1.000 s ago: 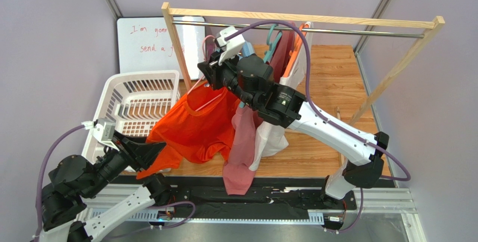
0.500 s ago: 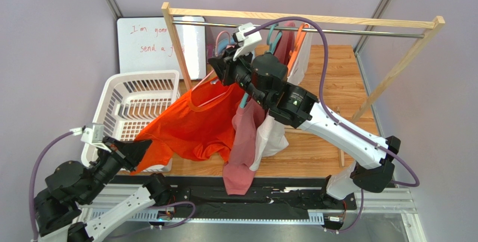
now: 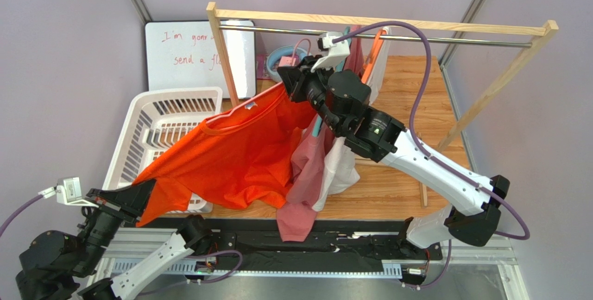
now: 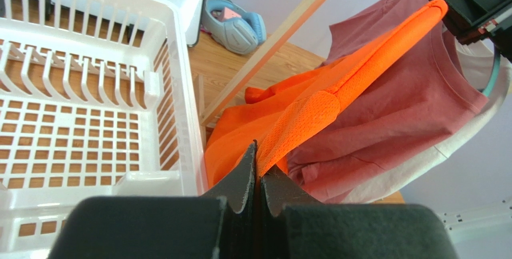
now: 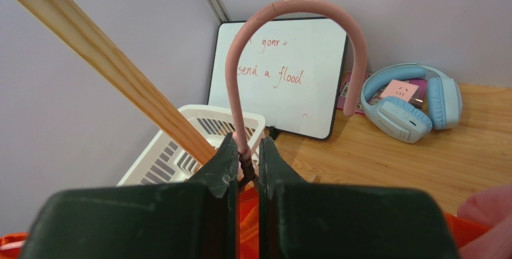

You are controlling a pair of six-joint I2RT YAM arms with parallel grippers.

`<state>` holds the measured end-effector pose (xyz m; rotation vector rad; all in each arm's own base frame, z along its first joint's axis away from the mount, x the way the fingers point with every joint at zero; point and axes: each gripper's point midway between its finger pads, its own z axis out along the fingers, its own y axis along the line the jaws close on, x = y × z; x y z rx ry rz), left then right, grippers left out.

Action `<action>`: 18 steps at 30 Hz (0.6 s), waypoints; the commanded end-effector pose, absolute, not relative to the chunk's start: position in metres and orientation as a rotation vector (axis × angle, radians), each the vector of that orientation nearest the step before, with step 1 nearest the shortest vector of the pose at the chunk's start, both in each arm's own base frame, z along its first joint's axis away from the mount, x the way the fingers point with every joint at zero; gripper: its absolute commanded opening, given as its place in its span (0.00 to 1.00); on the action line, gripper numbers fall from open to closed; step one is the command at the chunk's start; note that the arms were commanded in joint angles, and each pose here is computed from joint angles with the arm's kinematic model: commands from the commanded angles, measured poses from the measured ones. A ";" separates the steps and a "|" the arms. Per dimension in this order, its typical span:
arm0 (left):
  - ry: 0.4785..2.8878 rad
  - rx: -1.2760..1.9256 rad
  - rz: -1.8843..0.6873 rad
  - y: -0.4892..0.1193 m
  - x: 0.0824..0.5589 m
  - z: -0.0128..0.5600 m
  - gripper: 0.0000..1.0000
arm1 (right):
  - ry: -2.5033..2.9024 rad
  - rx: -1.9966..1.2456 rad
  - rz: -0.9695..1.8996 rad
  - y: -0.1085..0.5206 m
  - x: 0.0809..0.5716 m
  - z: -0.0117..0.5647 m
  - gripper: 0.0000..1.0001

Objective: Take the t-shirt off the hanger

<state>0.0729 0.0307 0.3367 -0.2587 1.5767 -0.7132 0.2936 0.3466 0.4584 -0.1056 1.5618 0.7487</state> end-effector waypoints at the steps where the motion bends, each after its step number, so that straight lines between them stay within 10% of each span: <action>1: 1.516 -0.332 -0.700 0.059 0.063 0.334 0.00 | 1.442 0.124 0.814 0.305 0.301 0.499 0.00; 18: 1.652 -0.130 -0.700 -0.023 0.103 0.343 0.00 | 1.525 -0.062 1.212 0.352 0.257 0.503 0.00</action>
